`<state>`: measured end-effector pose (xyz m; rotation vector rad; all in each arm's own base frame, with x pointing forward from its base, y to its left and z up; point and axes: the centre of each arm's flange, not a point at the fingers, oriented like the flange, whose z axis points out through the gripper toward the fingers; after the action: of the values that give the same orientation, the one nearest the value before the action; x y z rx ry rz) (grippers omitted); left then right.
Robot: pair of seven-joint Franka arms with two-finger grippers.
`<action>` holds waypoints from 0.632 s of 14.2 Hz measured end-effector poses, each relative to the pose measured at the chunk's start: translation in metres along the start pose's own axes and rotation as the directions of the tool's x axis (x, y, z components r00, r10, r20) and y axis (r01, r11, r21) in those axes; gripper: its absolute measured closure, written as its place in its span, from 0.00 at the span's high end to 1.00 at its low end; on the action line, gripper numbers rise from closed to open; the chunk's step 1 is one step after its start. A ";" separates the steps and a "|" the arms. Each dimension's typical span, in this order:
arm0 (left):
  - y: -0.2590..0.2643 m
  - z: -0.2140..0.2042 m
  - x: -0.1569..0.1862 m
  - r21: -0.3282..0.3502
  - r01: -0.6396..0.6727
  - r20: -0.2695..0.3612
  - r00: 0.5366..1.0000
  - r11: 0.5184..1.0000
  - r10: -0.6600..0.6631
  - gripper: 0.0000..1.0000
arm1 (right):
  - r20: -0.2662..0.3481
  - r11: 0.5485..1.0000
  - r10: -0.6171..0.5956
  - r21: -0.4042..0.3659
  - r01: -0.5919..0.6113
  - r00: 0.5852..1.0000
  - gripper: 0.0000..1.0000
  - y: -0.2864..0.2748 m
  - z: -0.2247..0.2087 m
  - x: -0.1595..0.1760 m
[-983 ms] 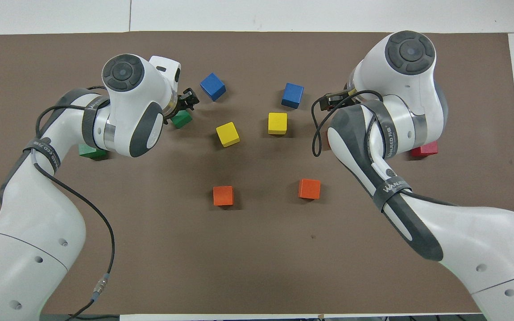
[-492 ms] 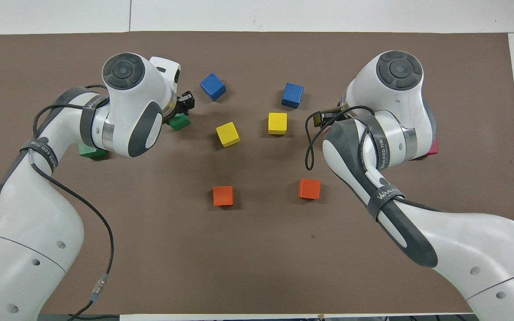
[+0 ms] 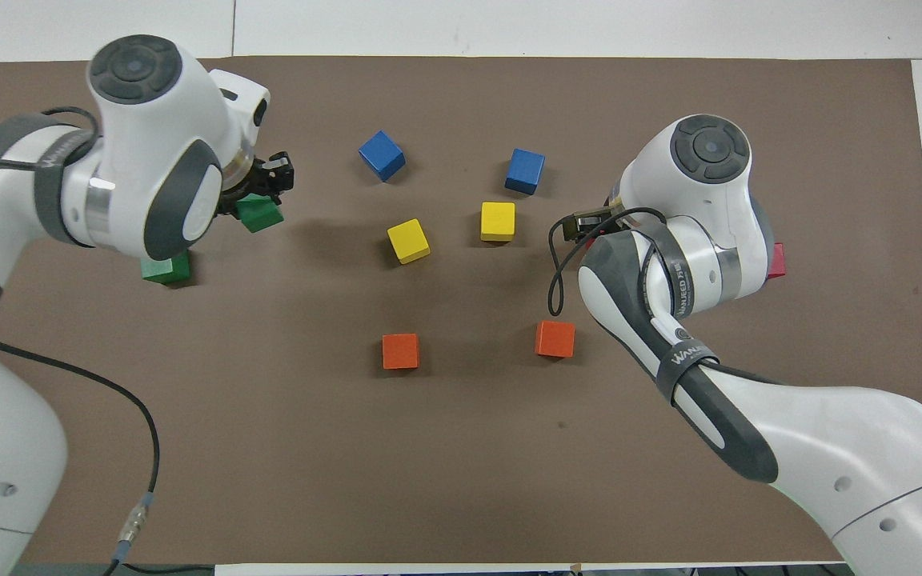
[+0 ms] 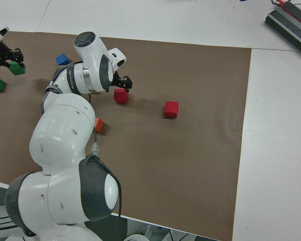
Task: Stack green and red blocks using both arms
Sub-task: 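Lower the green cube onto the placed green cube with the left gripper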
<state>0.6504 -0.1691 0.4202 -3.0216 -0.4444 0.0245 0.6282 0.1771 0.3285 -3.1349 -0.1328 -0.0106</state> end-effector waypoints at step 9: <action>-0.139 0.015 0.046 -0.022 -0.306 0.018 0.952 0.952 0.306 0.55 | -0.013 1.000 0.002 0.003 -0.002 1.000 1.00 0.001 0.017 -0.007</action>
<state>0.6540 -0.0222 0.4175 -3.0782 0.0272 0.0739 0.6217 0.1754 0.3119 -3.1316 -0.1291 -0.0306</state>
